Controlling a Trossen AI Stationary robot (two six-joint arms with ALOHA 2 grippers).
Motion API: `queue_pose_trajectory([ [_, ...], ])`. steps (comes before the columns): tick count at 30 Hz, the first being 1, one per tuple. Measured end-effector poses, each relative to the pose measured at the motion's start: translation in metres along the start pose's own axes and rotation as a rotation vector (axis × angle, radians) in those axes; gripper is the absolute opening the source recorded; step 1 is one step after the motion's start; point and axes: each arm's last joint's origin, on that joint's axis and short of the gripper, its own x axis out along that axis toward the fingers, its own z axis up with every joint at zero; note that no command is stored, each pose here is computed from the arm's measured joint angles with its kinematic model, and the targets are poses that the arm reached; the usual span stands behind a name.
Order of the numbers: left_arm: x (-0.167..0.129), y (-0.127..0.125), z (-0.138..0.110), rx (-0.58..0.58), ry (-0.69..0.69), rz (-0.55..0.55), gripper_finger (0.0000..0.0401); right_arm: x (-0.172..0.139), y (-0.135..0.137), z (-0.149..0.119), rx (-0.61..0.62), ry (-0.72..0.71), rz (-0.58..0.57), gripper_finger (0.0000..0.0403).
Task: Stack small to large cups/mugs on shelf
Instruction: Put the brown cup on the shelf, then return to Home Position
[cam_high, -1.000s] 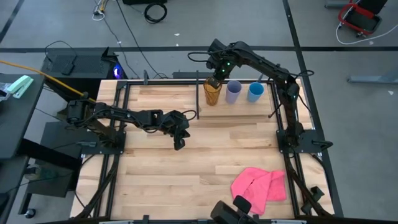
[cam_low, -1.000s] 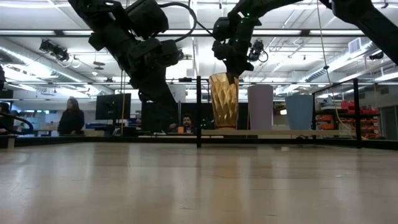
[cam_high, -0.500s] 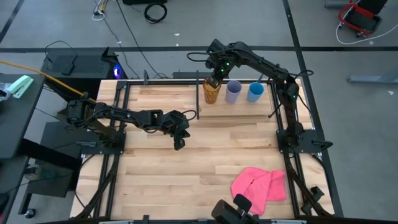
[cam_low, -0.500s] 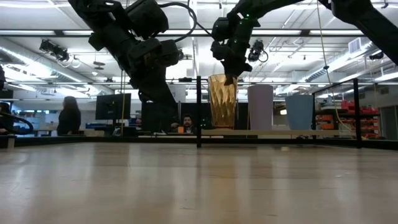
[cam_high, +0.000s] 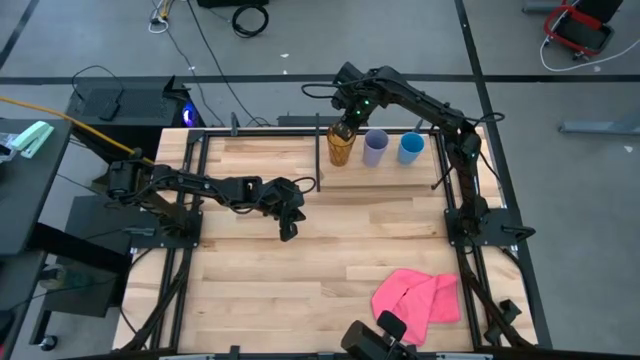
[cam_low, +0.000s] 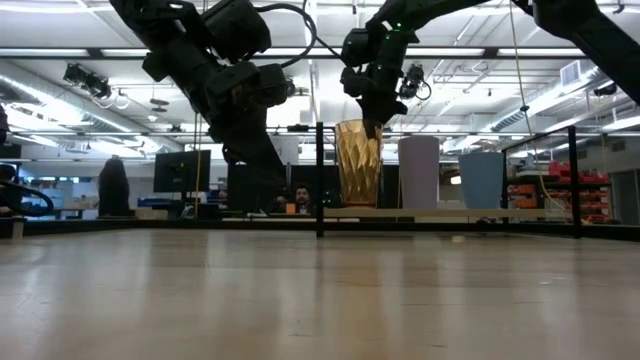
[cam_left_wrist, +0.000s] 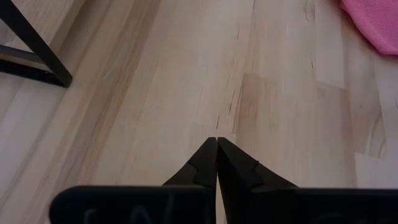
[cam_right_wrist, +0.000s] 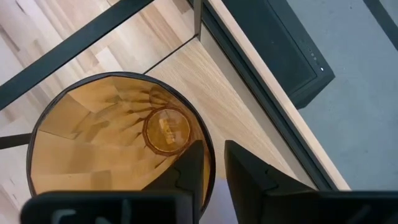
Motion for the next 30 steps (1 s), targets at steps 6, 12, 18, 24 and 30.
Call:
queue_pose_trajectory([
  [6, 0.000, 0.000, 0.000, 0.000, 0.000, 0.000, 0.0023, 0.000, 0.000, 0.000, 0.000, 0.000, 0.000, 0.0085],
  [12, 0.000, 0.000, 0.000, 0.000, 0.001, 0.000, 0.0013, -0.005, 0.000, -0.002, 0.001, -0.003, 0.000, 0.0090],
  [18, 0.000, 0.000, 0.000, 0.000, 0.001, 0.000, 0.0019, -0.030, -0.001, -0.007, 0.024, -0.055, 0.000, 0.0090],
  [24, 0.000, 0.000, 0.000, 0.000, 0.001, 0.000, 0.0031, -0.076, 0.000, -0.025, 0.053, -0.124, 0.003, 0.0091],
  [30, 0.000, 0.000, 0.000, 0.000, 0.002, 0.000, 0.0029, -0.138, 0.014, -0.058, 0.076, -0.228, 0.032, 0.0088],
])
